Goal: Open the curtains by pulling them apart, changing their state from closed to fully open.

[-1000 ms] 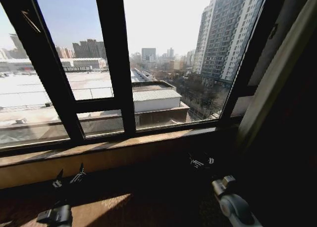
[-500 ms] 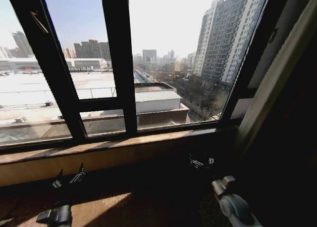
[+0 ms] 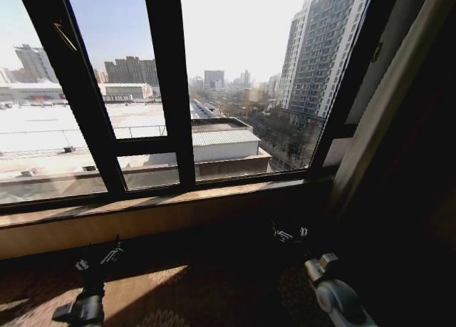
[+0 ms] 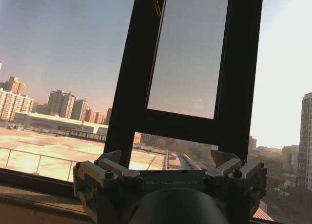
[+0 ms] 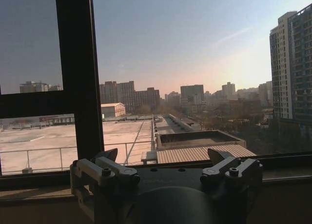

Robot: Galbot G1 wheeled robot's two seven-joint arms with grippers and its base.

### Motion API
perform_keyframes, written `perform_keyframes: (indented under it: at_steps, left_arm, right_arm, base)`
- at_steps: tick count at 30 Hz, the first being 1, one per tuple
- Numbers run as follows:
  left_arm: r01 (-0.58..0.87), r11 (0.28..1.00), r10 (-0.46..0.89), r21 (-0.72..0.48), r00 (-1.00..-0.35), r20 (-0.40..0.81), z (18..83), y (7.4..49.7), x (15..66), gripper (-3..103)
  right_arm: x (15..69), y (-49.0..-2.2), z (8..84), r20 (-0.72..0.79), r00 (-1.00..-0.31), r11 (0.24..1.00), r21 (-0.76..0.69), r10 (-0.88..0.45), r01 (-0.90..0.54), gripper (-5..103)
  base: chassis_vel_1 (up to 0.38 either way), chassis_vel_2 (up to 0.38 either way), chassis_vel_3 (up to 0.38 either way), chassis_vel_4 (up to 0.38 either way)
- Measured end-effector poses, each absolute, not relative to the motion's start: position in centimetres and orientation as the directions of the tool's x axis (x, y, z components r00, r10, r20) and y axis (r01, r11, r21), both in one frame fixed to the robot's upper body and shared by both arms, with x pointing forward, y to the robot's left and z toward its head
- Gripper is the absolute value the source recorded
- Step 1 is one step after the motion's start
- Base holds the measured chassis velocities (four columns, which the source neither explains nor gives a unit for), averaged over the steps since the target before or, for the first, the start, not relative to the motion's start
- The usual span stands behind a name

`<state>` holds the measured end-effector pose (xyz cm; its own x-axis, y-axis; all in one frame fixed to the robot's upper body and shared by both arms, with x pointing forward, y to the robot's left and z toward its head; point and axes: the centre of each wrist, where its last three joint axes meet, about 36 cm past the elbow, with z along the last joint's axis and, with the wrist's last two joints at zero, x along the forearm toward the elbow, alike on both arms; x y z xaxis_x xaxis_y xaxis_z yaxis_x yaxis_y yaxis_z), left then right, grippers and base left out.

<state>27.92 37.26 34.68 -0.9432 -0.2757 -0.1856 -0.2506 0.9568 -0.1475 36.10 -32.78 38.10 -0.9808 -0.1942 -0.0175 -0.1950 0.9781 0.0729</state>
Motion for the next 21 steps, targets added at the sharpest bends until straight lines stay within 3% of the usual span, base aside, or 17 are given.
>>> perform_keyframes:
  at_steps: [3,21]
  left_arm:
    - [-0.252,0.957,-0.276,-0.147,-0.943,-0.185,34.67,37.28,27.88,100]
    - [-0.251,0.957,-0.276,-0.148,-0.943,-0.185,34.68,37.26,27.91,100]
  right_arm:
    - [36.09,-32.78,38.09,-0.017,-0.981,0.978,0.073,-0.194,-0.195,100]
    - [36.10,-32.78,38.10,-0.018,-0.981,0.978,0.073,-0.194,-0.195,100]
  base:
    - [0.305,-0.237,-0.232,0.277]
    - [-0.015,0.023,0.006,-0.016]
